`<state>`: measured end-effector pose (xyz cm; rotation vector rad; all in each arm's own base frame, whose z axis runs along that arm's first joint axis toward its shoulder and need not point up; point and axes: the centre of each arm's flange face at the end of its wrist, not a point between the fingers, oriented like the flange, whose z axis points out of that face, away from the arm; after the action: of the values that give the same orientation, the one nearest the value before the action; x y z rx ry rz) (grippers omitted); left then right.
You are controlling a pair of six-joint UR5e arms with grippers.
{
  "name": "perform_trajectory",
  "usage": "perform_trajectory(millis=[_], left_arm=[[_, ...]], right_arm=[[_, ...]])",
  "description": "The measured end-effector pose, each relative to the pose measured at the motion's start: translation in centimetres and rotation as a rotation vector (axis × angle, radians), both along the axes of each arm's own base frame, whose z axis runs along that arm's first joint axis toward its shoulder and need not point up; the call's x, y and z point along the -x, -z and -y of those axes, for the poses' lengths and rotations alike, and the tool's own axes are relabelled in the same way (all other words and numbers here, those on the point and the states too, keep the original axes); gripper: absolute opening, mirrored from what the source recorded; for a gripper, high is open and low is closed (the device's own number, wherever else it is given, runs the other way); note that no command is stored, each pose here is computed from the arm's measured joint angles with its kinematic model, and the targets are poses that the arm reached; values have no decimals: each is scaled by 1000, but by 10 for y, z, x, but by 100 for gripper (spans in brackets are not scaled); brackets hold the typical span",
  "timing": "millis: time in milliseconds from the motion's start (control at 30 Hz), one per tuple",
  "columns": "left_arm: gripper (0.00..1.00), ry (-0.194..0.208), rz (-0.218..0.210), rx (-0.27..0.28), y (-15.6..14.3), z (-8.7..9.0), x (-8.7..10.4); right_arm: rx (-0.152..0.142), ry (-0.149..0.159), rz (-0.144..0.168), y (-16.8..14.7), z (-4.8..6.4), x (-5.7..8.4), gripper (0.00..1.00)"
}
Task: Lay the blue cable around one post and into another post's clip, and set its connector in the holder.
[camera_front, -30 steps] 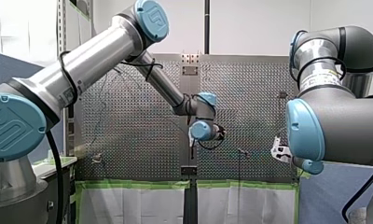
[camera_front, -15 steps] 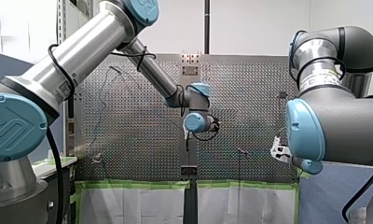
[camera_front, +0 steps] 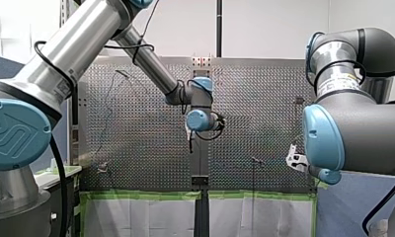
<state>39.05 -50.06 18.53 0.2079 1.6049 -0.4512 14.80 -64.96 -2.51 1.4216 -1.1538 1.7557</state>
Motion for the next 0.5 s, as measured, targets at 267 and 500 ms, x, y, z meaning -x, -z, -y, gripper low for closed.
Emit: perform_trajectory(millis=[267,500], left_arm=[[100,-6,6,11,-16,-20,15],[100,-8,17,34,-30,-37,31]], right_arm=[[-1,0,0,1,0,0,0],[-2,-1,0,1,0,0,0]])
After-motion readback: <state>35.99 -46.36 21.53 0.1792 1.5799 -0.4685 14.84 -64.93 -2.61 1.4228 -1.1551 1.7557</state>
